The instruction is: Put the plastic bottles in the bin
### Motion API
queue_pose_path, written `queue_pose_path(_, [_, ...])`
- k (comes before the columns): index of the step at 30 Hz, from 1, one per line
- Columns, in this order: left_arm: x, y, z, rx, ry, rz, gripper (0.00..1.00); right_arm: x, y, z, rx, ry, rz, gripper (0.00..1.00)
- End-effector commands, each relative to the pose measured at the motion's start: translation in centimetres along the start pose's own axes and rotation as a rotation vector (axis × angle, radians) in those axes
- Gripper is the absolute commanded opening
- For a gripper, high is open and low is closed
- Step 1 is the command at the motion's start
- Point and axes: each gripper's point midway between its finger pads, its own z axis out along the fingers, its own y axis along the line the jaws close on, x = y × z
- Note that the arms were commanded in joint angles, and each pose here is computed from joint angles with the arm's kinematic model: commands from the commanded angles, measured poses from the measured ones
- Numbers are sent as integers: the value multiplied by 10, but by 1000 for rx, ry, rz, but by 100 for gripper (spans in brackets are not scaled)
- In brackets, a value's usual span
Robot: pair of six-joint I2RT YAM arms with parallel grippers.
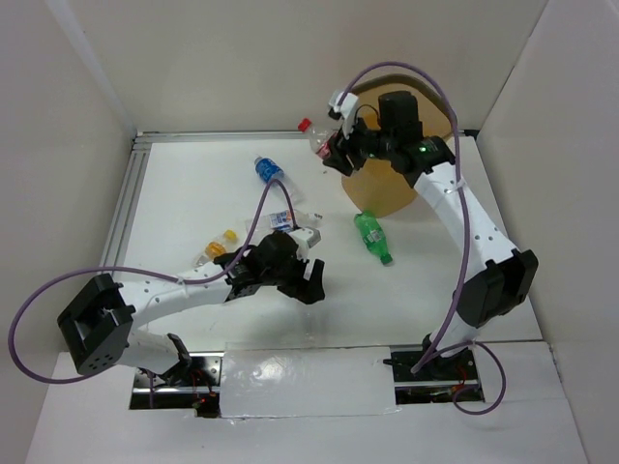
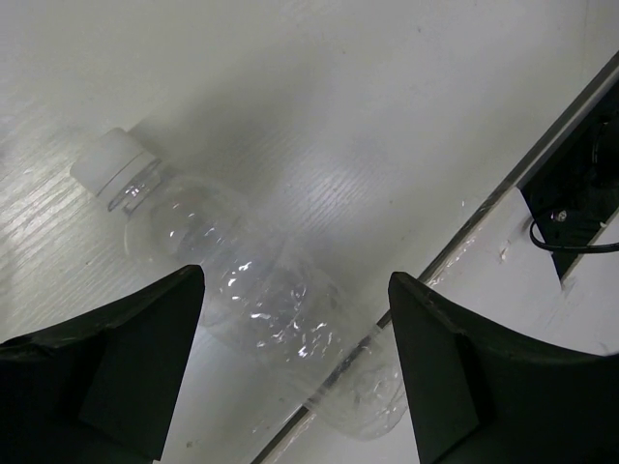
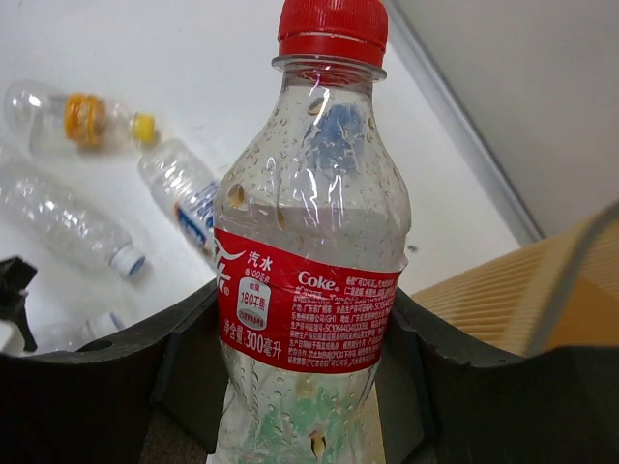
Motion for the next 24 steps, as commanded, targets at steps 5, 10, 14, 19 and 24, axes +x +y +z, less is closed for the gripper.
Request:
queue_pose_path(5, [-1,11,12,-89,-9,1,90,-52,-85,-44,286,-176,114,19])
queue_pose_path(10, [4,22,14,-148,-8,-3,90,-28,-135,-71,479,-141,140,19])
queue_pose_path(14, [11,38,17,-237,16,-22,90,3,-150,-73,494,-80,176,35])
queue_pose_path(19, [9,42,13,-310,9,-7,90,19,-156,-76,477,-61,191,100])
queue_pose_path(24, [5,32,6,-319,-10,25,90,21,-153,-89,471,-89,183,100])
